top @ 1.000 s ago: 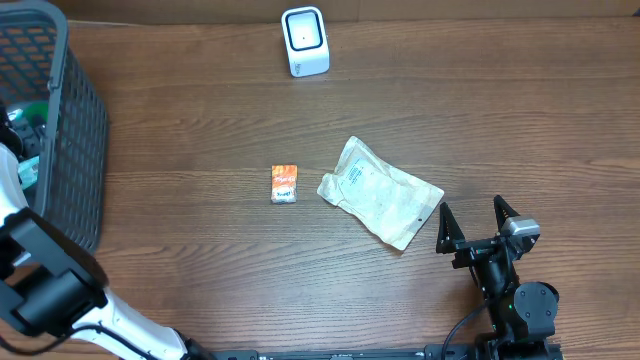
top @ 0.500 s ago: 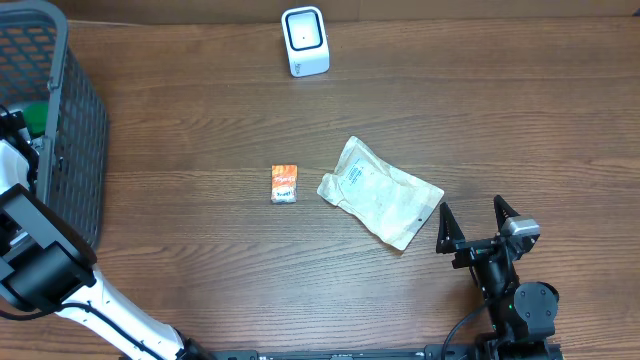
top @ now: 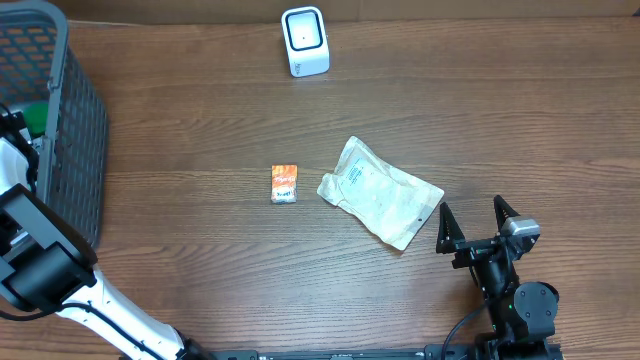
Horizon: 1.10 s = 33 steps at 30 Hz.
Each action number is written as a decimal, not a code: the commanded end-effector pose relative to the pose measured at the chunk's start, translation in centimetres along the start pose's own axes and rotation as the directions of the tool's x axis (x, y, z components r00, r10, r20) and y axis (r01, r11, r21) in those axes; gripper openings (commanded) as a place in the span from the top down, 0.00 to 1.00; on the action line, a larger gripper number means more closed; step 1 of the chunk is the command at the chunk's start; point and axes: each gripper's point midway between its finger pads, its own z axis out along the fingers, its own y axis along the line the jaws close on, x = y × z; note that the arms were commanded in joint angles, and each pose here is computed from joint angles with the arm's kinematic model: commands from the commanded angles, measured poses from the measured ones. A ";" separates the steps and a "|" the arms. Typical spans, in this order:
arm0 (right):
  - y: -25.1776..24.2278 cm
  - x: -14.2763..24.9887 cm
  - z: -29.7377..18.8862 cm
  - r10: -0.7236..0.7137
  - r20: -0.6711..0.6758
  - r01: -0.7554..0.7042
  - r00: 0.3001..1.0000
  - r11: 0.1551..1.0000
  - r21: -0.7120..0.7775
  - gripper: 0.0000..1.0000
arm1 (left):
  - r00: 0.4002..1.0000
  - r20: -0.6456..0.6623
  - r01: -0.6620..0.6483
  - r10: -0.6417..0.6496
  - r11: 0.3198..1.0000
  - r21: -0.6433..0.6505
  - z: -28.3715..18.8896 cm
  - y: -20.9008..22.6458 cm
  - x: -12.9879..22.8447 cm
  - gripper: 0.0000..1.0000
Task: Scan the item barcode
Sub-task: 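Reach for the mint-green wipes pack in the basket with the left gripper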
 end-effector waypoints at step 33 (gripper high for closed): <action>0.0 0.2 0.0 -0.005 0.004 0.005 1.000 1.000 -0.003 0.00 | 0.838 0.461 0.286 -0.291 0.955 0.083 -28.9 3.7 -7.4 0.45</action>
